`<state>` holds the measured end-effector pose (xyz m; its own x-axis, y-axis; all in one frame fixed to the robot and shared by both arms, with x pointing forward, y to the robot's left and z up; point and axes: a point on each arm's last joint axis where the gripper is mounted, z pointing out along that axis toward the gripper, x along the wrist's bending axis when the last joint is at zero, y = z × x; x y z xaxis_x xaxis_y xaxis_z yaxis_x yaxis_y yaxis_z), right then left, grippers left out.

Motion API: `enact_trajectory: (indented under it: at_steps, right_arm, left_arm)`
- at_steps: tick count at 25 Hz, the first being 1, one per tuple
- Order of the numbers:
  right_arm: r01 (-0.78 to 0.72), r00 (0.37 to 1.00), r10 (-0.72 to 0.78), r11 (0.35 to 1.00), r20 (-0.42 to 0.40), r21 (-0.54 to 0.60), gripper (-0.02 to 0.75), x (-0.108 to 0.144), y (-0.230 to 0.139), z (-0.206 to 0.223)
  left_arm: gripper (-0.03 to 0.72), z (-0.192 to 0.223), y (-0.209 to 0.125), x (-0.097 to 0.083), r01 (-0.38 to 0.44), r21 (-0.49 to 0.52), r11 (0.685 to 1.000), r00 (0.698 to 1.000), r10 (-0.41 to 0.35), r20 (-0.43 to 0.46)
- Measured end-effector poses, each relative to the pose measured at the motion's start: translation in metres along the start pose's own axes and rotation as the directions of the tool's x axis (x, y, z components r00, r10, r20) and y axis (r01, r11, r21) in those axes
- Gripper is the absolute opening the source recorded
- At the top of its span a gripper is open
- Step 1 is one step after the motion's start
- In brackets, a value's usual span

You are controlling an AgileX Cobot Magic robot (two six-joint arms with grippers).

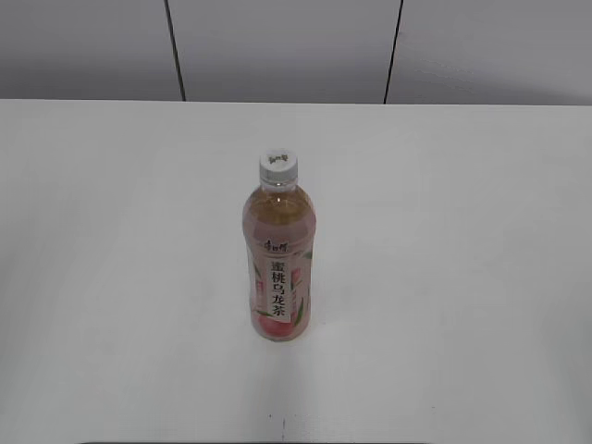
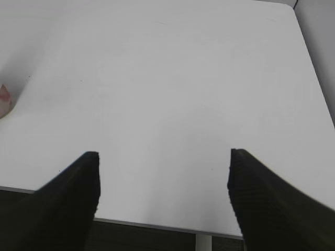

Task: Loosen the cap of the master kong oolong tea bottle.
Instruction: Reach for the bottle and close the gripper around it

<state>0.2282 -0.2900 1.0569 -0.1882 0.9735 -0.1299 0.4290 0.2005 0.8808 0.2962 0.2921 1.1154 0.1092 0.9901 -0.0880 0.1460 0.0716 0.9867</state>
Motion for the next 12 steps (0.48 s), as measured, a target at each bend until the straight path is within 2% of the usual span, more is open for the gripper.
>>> enact_trajectory:
  at_steps: [3,8,12]
  right_arm:
    - [0.0,1.0,0.0,1.0,0.0,0.0,0.577,0.0,0.0,0.0]
    - [0.0,1.0,0.0,1.0,0.0,0.0,0.577,0.0,0.0,0.0]
    - [0.0,1.0,0.0,1.0,0.0,0.0,0.577,0.0,0.0,0.0]
  left_arm:
    - [0.321,0.028,0.004,0.002,0.016,0.029,0.999,1.0,-0.016,-0.011]
    - [0.558,0.077,0.0,0.008,0.036,0.091,0.995,0.999,-0.033,-0.038]
    - [0.604,0.123,-0.014,0.014,0.055,0.166,0.985,0.997,-0.044,-0.067]
